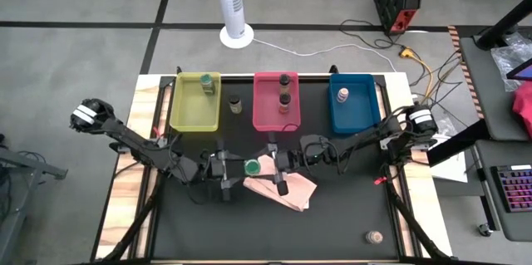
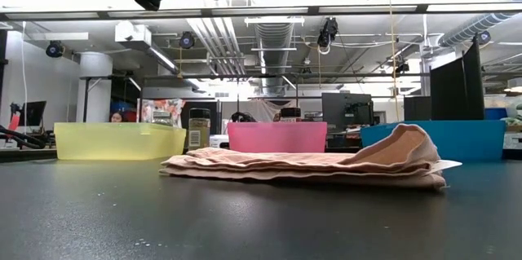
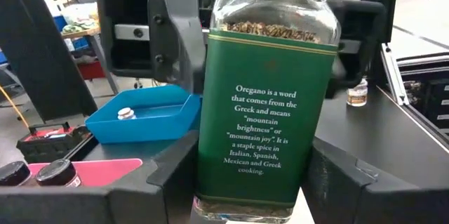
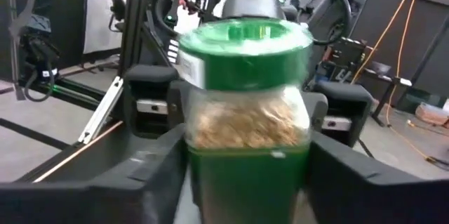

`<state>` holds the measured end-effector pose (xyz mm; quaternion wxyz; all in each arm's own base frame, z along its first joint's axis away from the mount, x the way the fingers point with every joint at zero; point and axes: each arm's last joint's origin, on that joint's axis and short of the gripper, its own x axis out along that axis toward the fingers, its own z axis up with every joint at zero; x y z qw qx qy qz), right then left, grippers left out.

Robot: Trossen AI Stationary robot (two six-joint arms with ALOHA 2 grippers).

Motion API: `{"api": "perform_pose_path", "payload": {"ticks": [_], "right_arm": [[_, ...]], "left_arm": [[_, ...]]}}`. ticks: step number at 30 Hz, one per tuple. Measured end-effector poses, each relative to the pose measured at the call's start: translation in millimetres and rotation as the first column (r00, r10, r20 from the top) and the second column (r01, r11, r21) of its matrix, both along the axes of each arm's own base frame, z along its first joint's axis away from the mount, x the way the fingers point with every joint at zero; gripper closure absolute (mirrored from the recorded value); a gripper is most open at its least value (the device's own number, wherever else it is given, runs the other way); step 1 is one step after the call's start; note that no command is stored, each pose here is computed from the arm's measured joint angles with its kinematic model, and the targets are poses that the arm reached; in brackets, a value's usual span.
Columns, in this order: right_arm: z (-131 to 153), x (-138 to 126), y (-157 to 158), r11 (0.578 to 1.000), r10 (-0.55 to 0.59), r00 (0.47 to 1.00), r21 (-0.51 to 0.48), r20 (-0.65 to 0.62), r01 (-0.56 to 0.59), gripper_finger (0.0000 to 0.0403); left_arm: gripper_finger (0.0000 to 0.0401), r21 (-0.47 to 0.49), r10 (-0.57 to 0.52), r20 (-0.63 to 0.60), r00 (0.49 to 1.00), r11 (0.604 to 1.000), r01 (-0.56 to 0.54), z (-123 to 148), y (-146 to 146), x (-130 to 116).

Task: Sort spices by type
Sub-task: Put the green seasoning bottle into the yellow bin

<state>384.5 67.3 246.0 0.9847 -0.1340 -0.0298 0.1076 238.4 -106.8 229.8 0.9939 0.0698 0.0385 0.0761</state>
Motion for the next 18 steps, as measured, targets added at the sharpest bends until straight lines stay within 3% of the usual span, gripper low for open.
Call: {"api": "perform_pose_path", "payload": {"ticks": [3,7,13,18], "right_arm": [[-0.4,0.3,-1.7,1.000,-0.005,1.000,-0.004,-0.002,0.005,0.0214],[-0.6,0.5,-3.5,1.000,-0.016,1.000,-0.006,-0.003,0.016,0.0213],[2.0,-3.9,-5.9,0.999,-0.048,0.997,-0.019,-0.059,0.047,0.0213],[0.8,-12.0,-9.0,0.980,-0.197,0.946,-0.090,-0.256,0.180,0.0213]], "left_arm": [[0.0195,-0.007,0.004,0.006,1.000,1.000,-0.004,0.5,0.3,0.1],[0.0169,-0.039,0.050,0.045,0.998,0.998,-0.048,4.5,1.2,0.0],[0.0124,-0.006,0.055,0.025,0.998,0.998,-0.055,3.8,1.6,-0.6],[0.0105,0.013,0.055,-0.006,0.998,0.998,-0.055,2.6,2.4,-2.7]]}}
